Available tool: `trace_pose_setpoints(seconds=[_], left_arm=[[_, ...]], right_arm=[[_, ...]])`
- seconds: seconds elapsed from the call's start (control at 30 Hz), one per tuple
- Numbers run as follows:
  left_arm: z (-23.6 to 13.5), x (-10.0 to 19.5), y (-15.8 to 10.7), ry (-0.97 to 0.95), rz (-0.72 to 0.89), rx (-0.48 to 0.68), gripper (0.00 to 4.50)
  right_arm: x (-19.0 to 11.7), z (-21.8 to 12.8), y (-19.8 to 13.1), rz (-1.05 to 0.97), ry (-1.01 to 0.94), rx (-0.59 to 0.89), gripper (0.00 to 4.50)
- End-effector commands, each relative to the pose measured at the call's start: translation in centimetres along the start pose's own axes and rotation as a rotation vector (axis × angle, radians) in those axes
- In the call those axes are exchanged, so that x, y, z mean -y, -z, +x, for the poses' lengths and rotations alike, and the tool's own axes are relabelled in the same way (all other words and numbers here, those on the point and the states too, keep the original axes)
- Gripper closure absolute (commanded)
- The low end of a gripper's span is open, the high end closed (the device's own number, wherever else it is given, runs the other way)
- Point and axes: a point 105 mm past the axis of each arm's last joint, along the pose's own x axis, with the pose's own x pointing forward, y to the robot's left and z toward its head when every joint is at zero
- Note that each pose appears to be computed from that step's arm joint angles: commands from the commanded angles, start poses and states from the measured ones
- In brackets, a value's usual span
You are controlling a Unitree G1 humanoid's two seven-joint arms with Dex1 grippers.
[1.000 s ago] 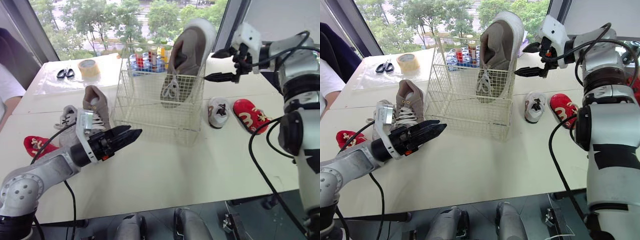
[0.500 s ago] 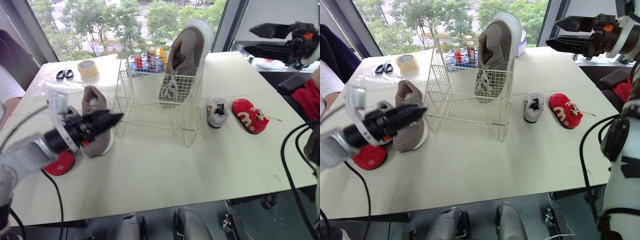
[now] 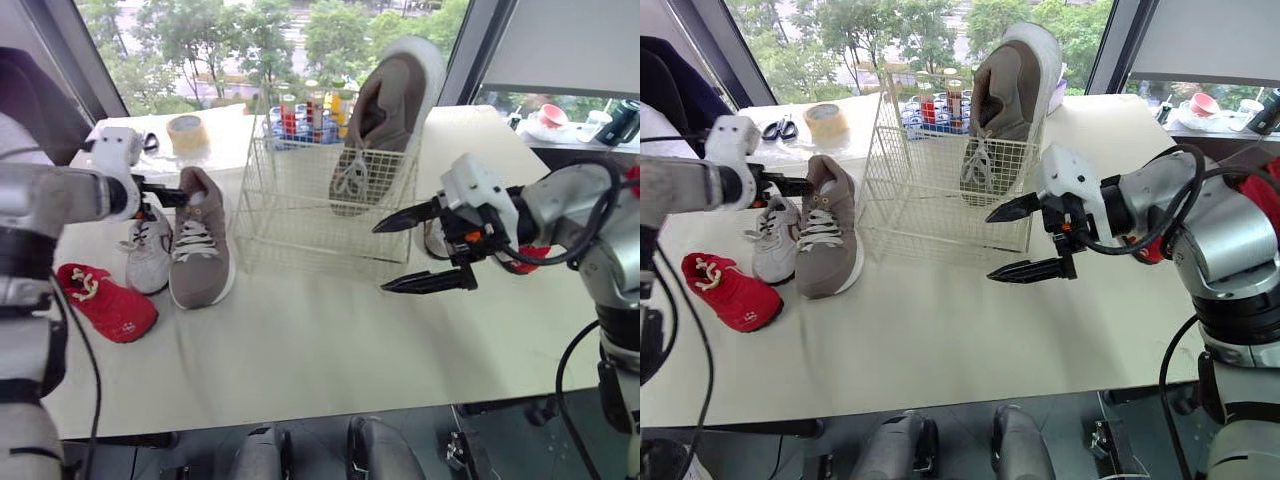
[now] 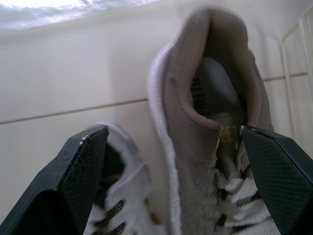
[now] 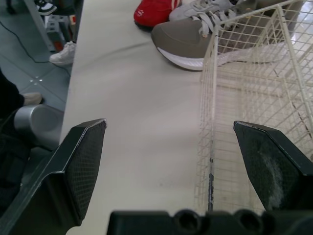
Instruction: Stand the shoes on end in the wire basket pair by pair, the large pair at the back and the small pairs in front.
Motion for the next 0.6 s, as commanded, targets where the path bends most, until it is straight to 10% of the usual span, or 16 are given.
trace_pose_setpoints(seconds=[0.03, 0.37, 0.6], left_arm=[[-0.4, -1.2, -1.9, -0.013, 0.003, 0.044, 0.07], [2.7, -0.3, 0.5, 0.053, -0.001, -0.093, 0.07], [4.6, 1.1, 1.5, 0.08, 0.046, -0.086, 2.97]], right_arm=[[-1.0, -0.3, -1.4, -0.051, 0.01, 0.016, 0.0], [-1.2, -0.7, -1.7, -0.036, 0.134, 0.045, 0.0], [-0.1, -0.9, -1.8, -0.046, 0.195, 0.054, 0.0]])
